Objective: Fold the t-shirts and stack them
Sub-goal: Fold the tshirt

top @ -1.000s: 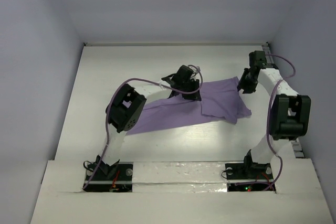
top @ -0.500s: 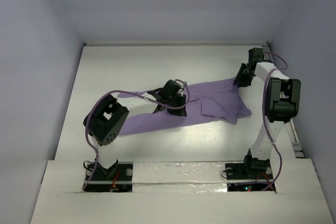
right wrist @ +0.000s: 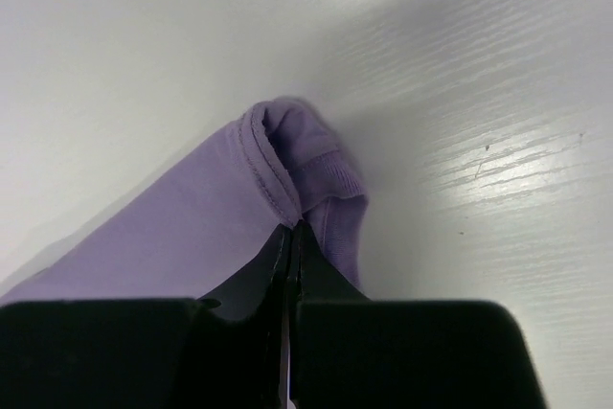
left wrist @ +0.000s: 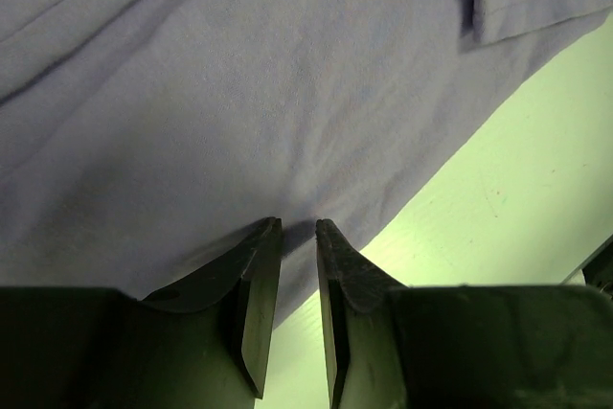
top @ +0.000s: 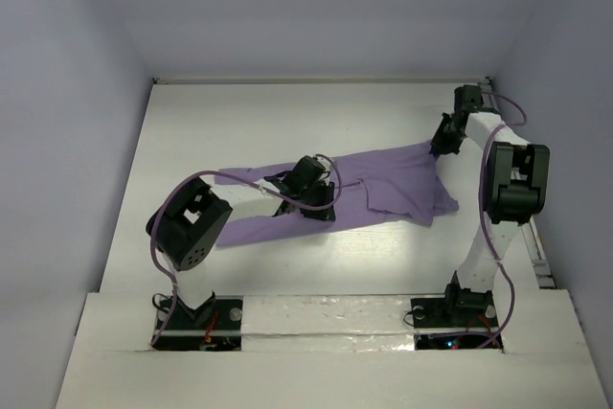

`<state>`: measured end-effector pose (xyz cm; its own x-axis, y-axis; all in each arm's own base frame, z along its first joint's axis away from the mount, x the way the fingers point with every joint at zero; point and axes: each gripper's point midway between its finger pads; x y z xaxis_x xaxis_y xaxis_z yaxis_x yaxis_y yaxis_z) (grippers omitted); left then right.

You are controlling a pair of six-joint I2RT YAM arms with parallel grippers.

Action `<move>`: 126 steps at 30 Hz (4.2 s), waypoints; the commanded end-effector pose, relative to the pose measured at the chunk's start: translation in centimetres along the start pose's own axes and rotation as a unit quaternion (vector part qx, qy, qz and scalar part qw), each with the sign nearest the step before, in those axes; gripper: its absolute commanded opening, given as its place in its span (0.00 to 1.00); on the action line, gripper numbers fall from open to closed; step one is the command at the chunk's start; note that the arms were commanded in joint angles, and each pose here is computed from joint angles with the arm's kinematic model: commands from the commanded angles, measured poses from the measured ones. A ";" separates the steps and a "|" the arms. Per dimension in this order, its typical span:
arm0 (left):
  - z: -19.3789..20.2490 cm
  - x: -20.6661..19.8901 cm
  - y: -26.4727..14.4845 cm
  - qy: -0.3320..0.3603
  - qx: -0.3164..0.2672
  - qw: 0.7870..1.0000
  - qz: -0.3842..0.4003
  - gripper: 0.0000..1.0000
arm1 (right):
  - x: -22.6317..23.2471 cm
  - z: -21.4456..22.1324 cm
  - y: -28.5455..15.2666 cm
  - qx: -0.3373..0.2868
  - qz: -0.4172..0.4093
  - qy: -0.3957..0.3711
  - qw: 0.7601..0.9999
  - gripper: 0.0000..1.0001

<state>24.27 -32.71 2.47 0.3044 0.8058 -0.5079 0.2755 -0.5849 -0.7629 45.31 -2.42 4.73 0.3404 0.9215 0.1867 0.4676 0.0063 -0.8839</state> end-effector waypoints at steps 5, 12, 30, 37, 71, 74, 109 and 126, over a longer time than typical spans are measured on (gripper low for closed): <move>3.2 2.4 -0.3 0.006 0.036 0.999 -0.037 0.21 | -0.1 -5.3 -1.3 -0.063 0.027 -0.018 0.998 0.00; 4.6 3.6 -0.3 0.005 0.051 0.997 -0.050 0.21 | -0.3 -6.7 -0.5 -0.067 0.038 -0.034 0.996 0.00; -5.1 1.1 -7.5 -0.008 -0.079 0.995 -0.062 0.23 | 0.9 -9.1 -6.9 -0.119 0.024 -0.009 0.993 0.60; -12.2 12.1 -13.6 -0.157 -0.189 0.958 -0.146 0.31 | 6.7 -1.0 -9.5 -0.103 -0.121 0.000 0.987 0.00; -14.3 29.2 -14.7 -0.298 -0.220 0.912 -0.175 0.37 | 25.7 9.7 -3.8 0.012 -0.238 -0.154 0.959 0.41; -14.1 29.1 -14.4 -0.298 -0.218 0.914 -0.167 0.35 | 25.2 10.2 -2.8 0.019 -0.227 -0.152 0.962 0.41; -14.7 30.9 -18.6 -0.313 -0.257 0.893 -0.198 0.43 | 24.9 9.4 -3.0 0.021 -0.201 -0.146 0.968 0.41; -16.4 10.6 -22.3 -0.138 -0.318 0.935 -0.076 0.00 | 4.4 7.5 -3.6 -0.024 -0.007 0.000 1.000 0.00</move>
<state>37.77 -12.02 19.32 -0.0242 0.8307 -0.5562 0.7970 -0.3198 -0.5123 40.38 7.06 7.37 0.2820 0.9104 0.3026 0.5493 0.1054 -0.8290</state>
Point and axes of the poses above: each gripper's point midway between its finger pads, its own y axis out along the fingers, its own x axis along the line the jaws close on, z = x × y, and after that the axes turned 6 degrees about -y, right-handed
